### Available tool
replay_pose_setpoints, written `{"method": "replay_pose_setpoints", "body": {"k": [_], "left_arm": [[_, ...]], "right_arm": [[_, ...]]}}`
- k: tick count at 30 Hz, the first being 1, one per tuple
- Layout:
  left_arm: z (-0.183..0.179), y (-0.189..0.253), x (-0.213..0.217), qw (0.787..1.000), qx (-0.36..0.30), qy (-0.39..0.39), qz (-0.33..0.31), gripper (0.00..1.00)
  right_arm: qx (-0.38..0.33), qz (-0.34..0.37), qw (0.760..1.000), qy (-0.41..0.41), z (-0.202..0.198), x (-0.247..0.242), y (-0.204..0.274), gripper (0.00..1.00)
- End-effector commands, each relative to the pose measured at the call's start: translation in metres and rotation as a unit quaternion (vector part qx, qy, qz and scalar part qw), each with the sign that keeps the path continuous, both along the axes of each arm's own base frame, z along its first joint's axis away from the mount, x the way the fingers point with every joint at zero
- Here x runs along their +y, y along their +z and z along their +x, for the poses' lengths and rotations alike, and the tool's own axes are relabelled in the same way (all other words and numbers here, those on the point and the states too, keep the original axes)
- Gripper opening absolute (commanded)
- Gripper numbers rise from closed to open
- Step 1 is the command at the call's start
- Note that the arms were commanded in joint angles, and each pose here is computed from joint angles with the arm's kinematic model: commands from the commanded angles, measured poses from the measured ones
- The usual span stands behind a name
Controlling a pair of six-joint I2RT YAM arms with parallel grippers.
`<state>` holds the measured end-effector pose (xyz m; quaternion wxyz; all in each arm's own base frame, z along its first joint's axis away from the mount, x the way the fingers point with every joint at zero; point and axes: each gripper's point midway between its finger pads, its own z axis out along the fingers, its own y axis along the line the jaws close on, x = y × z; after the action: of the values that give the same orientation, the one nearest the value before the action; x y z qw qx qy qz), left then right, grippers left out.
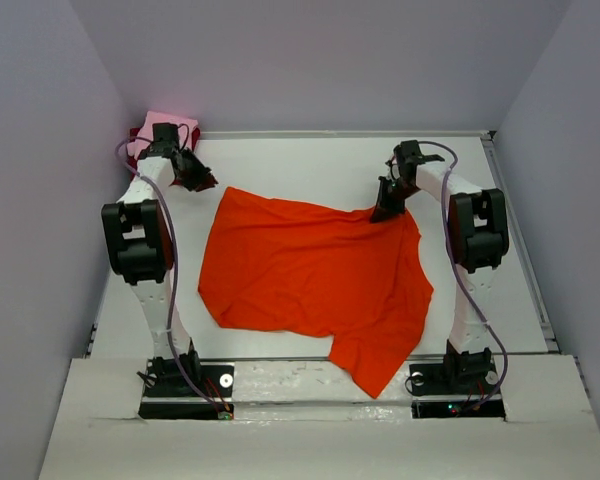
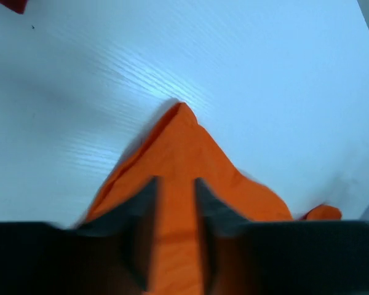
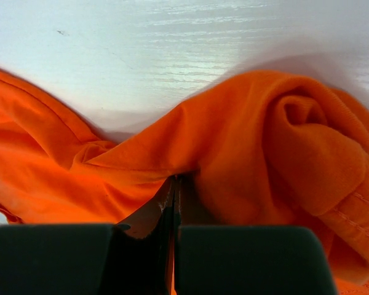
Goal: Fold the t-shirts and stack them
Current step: Flatten out the tshirt, then grap the side of the flattened tshirt furthest away from the robot with both arms
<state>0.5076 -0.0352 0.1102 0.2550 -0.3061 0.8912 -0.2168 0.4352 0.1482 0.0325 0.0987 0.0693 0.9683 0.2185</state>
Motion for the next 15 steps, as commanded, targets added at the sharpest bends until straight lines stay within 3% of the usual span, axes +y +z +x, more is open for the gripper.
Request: {"method": "replay_pose_setpoints", "body": {"k": [1,2,15], "left_arm": [[0.012,-0.017,0.011,0.997,-0.014,-0.033,-0.062,0.67],[0.011,-0.022,0.016,0.998,-0.007,-0.028,-0.058,0.73],[0.02,-0.074,0.005,0.988,0.013,-0.073,-0.133,0.71]], "right_arm": [[-0.058,0.019,0.998,0.008,0.02,0.004,0.044,0.0],[-0.058,0.019,0.998,0.009,0.021,0.004,0.044,0.0],[-0.058,0.019,0.998,0.012,0.023,0.004,0.044,0.0]]}}
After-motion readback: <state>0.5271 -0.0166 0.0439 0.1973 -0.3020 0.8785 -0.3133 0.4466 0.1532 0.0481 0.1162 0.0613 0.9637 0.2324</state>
